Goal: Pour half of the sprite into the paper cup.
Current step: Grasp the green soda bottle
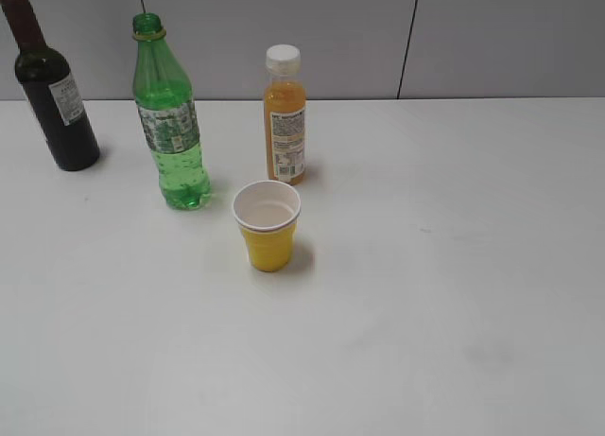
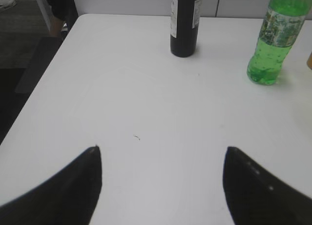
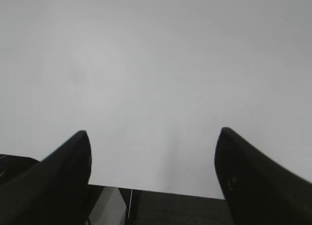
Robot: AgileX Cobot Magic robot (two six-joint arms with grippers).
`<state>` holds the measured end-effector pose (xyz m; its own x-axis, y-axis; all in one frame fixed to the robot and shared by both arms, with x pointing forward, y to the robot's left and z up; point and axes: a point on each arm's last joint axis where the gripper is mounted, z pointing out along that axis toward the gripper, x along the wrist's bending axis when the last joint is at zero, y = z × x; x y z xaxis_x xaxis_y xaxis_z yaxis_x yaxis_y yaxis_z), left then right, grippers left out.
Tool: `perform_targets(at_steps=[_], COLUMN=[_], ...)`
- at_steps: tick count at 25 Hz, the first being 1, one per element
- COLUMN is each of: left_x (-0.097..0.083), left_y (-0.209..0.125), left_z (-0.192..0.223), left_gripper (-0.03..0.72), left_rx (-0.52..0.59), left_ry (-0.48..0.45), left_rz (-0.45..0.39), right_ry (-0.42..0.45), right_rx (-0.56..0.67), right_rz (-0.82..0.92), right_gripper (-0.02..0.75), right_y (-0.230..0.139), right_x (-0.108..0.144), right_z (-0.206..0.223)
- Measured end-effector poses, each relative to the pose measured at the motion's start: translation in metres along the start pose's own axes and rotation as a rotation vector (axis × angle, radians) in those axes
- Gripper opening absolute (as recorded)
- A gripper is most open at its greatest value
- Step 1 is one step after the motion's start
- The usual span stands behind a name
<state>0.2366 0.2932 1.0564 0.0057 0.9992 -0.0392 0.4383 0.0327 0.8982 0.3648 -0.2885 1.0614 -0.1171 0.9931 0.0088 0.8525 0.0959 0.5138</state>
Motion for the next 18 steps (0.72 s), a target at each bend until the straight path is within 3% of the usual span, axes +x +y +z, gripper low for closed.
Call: perform_targets(at_steps=[10, 18], left_x=[0.000, 0.000], left_y=[0.000, 0.000], left_z=[0.000, 0.000], left_gripper=[0.589, 0.589], left_rx=[0.000, 0.000], left_ry=[0.000, 0.000], left_rz=[0.000, 0.000], right_ry=[-0.008, -0.013], right_rx=[-0.141, -0.368], right_rz=[-0.005, -0.010], right_gripper=[0.593, 0.592], right_y=[-0.068, -0.090], right_x=[0.004, 0.006], right_z=[-0.003, -0.020])
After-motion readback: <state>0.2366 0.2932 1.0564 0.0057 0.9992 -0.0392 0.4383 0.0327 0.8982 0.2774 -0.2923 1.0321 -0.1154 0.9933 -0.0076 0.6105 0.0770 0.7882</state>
